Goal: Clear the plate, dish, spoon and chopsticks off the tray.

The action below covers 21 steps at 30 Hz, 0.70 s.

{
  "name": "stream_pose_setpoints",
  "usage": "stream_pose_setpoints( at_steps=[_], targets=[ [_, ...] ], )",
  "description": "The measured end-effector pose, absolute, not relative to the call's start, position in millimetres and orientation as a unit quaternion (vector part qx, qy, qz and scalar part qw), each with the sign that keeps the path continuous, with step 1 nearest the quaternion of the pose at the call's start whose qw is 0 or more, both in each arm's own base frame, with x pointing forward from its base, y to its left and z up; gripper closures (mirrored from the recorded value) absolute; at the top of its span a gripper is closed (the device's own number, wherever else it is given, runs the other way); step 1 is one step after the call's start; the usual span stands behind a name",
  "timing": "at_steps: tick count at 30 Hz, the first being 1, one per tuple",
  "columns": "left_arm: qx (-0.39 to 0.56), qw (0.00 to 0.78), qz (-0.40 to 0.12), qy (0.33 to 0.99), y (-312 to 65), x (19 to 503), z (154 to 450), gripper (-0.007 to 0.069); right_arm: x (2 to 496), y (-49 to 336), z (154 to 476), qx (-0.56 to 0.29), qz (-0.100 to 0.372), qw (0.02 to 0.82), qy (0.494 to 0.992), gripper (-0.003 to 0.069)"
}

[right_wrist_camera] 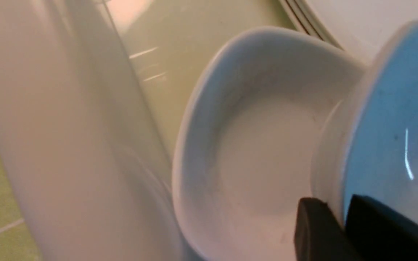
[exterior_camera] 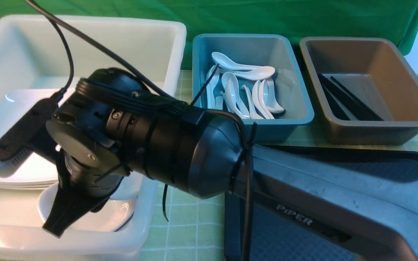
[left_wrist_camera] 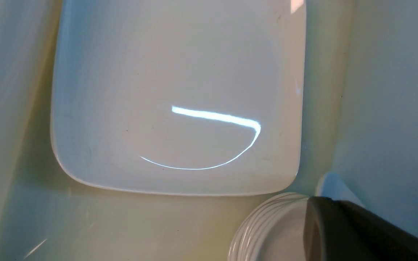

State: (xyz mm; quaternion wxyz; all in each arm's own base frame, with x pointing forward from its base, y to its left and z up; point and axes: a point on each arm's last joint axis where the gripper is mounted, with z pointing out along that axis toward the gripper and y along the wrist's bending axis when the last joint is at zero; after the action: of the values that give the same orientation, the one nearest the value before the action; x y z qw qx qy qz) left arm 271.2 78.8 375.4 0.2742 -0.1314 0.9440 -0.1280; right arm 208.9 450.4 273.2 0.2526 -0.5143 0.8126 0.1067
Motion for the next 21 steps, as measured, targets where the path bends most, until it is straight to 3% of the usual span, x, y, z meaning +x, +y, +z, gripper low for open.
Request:
stream_pose_setpoints(
  at_steps=[6, 13, 16, 21],
  targets=[
    [-0.13, 0.275, -0.127, 0.944, 78.8, 271.2, 375.5, 0.0629, 200.0, 454.2, 280.3, -0.52, 0.111, 0.25, 0.809, 0.0373],
    [-0.13, 0.276, -0.128, 0.944, 78.9, 271.5, 375.6, 0.0629, 197.5, 448.3, 325.1, -0.512, 0.12, 0.266, 0.808, 0.035],
    [-0.13, 0.276, -0.128, 0.944, 78.9, 271.5, 375.6, 0.0629, 195.2, 442.6, 349.0, -0.516, 0.132, 0.291, 0.795, 0.0368],
    [-0.13, 0.276, -0.127, 0.944, 79.0, 271.4, 375.6, 0.0629, 186.9, 420.4, 394.6, -0.531, 0.141, 0.335, 0.765, 0.0526]
  ],
)
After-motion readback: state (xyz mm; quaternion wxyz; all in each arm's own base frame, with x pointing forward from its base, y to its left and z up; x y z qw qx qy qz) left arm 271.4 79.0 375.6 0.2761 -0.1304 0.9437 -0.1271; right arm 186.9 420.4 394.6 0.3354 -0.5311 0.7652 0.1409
